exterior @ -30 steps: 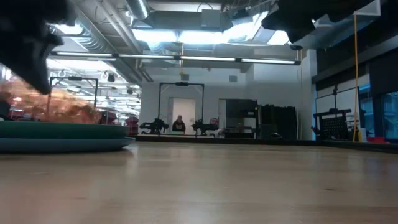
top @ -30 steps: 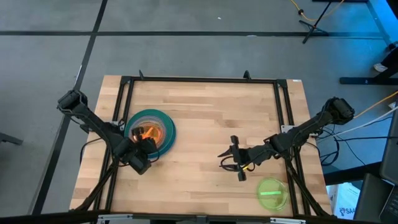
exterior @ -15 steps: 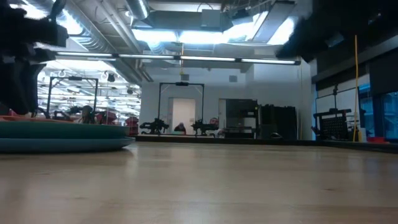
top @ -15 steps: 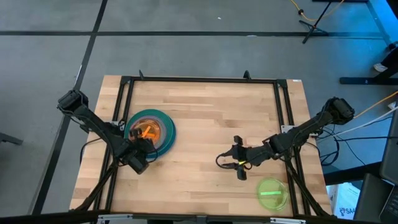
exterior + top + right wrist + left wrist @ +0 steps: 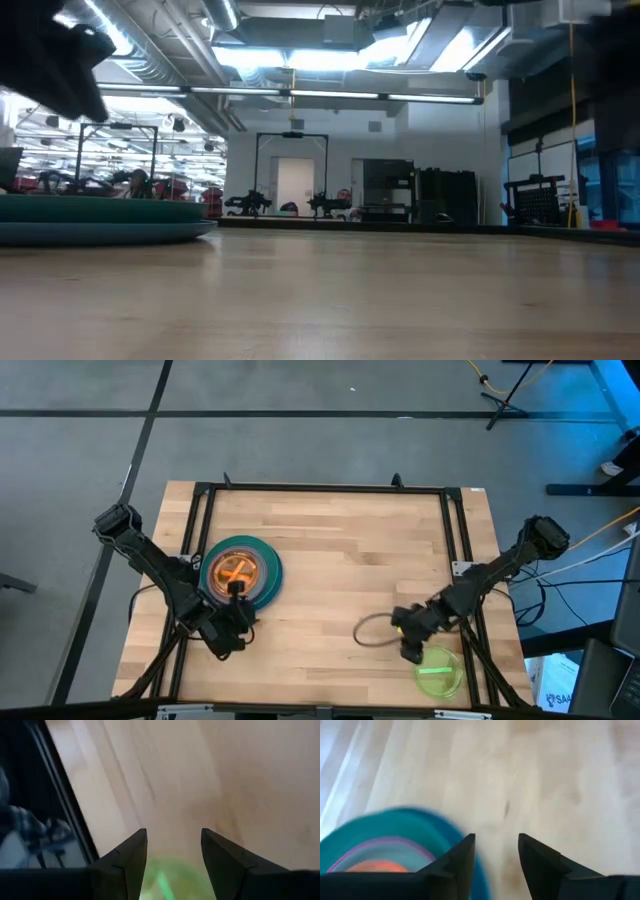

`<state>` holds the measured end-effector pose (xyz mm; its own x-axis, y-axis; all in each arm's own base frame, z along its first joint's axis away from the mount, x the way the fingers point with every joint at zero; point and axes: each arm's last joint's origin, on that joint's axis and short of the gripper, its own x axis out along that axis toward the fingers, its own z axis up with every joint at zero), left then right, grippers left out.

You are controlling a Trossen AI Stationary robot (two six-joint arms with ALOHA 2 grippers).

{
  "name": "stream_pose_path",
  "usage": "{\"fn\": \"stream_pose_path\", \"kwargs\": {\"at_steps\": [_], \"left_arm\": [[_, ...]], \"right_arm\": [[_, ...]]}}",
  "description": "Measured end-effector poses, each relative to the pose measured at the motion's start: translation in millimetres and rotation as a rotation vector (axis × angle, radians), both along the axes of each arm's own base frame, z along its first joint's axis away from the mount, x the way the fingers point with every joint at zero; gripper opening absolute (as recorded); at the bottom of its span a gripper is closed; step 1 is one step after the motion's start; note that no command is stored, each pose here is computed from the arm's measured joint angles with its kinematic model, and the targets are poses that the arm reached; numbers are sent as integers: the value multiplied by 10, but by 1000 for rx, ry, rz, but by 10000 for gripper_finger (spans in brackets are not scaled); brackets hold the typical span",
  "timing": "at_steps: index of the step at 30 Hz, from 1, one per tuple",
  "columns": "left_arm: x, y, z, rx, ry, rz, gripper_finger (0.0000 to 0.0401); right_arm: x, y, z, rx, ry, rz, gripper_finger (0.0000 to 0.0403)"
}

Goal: Stack plastic plates
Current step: Stack the light green plate on top of the orange plate

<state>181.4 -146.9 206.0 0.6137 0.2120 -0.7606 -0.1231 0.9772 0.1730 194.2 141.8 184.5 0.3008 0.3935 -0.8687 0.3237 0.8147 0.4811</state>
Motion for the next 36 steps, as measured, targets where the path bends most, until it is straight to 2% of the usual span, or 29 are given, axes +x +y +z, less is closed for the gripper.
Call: {"fn": "stream_pose_path", "kwargs": {"at_steps": [4,9,17,21,25,28,32,36], "left_arm": [[74,-64,45,-6,-70,-76,143],[109,-86,69,-12,-103,-101,144],[94,-71,2,-7,-101,-100,144],[74,-52,-64,1,-97,-97,144],[76,-54,-73,-4,-104,-96,144],[79,-53,-70,-1,-110,-93,144],[79,-52,-69,3,-114,-90,144],[82,-47,-65,18,-127,-79,144]], "right_arm": [[-193,64,19,-28,87,-13,179],[-458,184,42,-58,174,-39,179],[-810,339,-97,-169,181,1,179],[-871,320,-230,-212,201,4,179],[-865,322,-331,-194,200,8,179],[-884,292,-417,-236,228,9,175],[-844,359,-416,-176,192,17,133],[-838,350,-417,-199,168,14,65]]}}
